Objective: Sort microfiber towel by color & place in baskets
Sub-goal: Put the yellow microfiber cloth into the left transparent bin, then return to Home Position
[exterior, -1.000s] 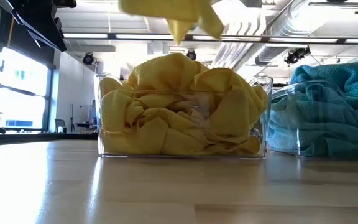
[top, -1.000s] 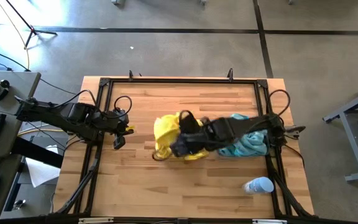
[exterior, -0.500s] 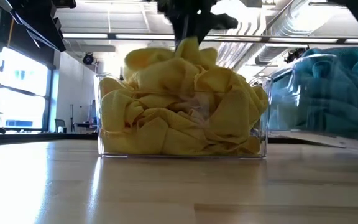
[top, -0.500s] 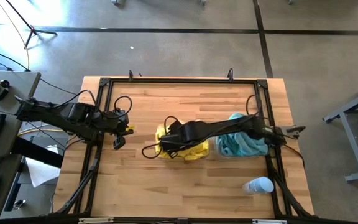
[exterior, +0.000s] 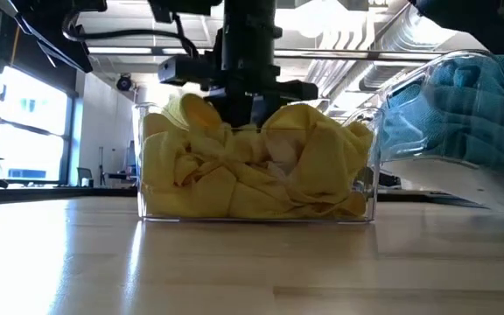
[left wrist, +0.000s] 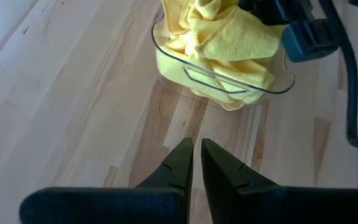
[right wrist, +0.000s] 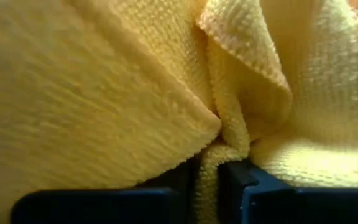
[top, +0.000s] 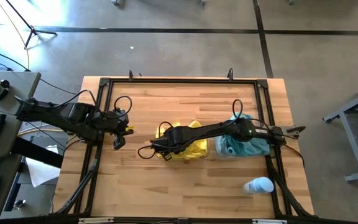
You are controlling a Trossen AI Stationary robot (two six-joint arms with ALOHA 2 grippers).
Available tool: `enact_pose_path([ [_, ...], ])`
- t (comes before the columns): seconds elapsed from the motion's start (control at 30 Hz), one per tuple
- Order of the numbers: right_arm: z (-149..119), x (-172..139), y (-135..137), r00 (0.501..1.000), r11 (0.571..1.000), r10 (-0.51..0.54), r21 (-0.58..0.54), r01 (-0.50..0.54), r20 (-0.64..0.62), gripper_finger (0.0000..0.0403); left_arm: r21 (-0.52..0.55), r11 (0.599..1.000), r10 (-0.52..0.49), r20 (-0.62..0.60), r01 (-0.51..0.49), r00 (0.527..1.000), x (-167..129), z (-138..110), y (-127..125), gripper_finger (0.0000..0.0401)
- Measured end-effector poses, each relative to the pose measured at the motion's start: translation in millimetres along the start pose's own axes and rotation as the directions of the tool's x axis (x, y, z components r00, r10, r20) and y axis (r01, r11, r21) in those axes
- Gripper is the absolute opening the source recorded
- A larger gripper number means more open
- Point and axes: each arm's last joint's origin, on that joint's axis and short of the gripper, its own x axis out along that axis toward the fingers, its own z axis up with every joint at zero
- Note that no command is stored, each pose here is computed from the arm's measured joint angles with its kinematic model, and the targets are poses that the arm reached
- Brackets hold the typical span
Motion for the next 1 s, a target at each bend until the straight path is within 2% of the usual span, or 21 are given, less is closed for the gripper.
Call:
enact_pose_path([
  [0.23, 5, 13, -1, 0.999, 1.000, -0.004, 0.029, 0.005, -0.052, 0.0103, -0.010, 1.000, -0.009, -0.005, 0.009, 1.000, 0, 0, 0, 0.0021],
  [0.5, 4, 5, -1, 0.999, 1.000, 0.014, 0.028, -0.012, -0.052, 0.0169, -0.010, 1.000, -0.010, -0.005, 0.010, 1.000, 0, 0, 0, 0.0021],
  [1.0, 2, -87, -31, 0.985, 0.984, 0.168, 0.046, -0.169, 0.042, 0.0179, -0.010, 1.000, -0.011, -0.004, 0.011, 1.000, 0, 0, 0, 0.0021],
])
